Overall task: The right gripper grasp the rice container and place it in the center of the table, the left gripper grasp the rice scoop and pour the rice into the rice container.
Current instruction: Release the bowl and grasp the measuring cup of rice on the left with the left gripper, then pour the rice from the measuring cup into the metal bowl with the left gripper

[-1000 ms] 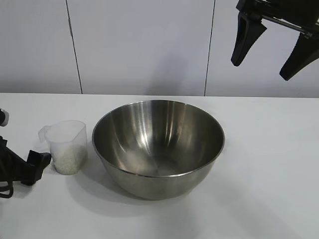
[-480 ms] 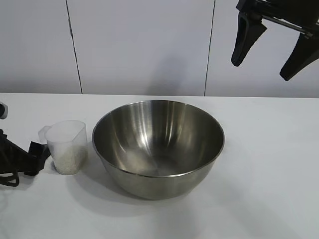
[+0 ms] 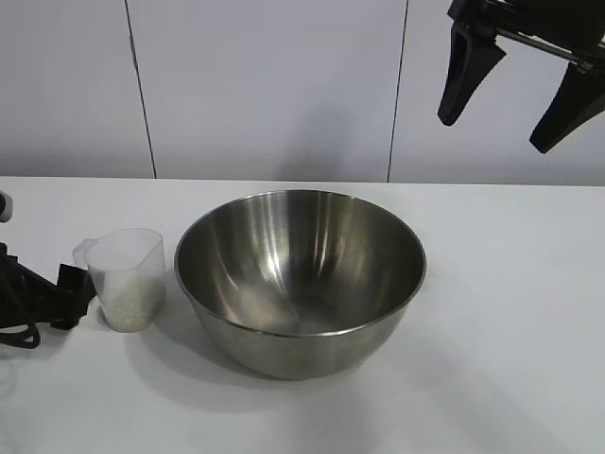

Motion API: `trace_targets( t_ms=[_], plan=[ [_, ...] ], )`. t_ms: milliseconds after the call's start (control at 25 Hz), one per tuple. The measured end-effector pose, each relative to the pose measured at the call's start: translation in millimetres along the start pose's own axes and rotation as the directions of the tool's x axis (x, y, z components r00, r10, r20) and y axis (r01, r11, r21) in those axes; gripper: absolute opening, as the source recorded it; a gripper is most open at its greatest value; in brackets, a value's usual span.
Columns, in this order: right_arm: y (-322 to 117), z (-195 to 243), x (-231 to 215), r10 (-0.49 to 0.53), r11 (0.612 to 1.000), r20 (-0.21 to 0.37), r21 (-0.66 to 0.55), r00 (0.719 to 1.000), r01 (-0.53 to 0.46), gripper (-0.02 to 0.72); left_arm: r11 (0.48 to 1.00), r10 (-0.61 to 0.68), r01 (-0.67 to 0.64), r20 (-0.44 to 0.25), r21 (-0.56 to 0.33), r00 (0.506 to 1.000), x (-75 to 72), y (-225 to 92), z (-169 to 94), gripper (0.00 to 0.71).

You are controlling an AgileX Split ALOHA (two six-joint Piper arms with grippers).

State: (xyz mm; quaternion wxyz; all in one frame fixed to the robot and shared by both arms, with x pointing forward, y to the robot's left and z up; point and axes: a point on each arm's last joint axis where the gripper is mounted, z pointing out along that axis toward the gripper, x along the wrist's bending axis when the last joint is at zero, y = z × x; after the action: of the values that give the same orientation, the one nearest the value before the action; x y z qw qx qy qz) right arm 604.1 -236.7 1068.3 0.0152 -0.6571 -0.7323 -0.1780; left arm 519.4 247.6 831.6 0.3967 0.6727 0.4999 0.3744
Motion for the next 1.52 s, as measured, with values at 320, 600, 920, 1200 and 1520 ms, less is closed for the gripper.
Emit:
trace_targets(
  t_ms=[320,600,920,1200,1520],
  plan=[
    [0,0,0,0.0,1.0,0.0,0.0,1.0,0.0,0.643,1.0,0.0,0.0,-0.001,-0.024,1.0,0.5,6,1,0.696],
    [0,0,0,0.0,1.0,0.0,0.0,1.0,0.0,0.643,1.0,0.004,-0.004,0.007,-0.029,1.0,-0.2,7,2,0.302],
    [0,0,0,0.0,1.0,-0.001,0.0,1.0,0.0,0.643,0.997,0.038,-0.033,0.068,-0.071,0.997,-5.6,15,9,0.029],
    [0,1,0,0.003,1.0,-0.002,0.001,1.0,-0.003,0.643,0.988,0.091,-0.072,0.139,-0.136,0.986,-11.5,32,5,0.009],
    [0,1,1,0.007,1.0,-0.013,0.0,1.0,-0.007,0.643,0.944,0.216,-0.183,0.097,-0.274,0.972,-8.4,87,-13,0.009]
  ],
)
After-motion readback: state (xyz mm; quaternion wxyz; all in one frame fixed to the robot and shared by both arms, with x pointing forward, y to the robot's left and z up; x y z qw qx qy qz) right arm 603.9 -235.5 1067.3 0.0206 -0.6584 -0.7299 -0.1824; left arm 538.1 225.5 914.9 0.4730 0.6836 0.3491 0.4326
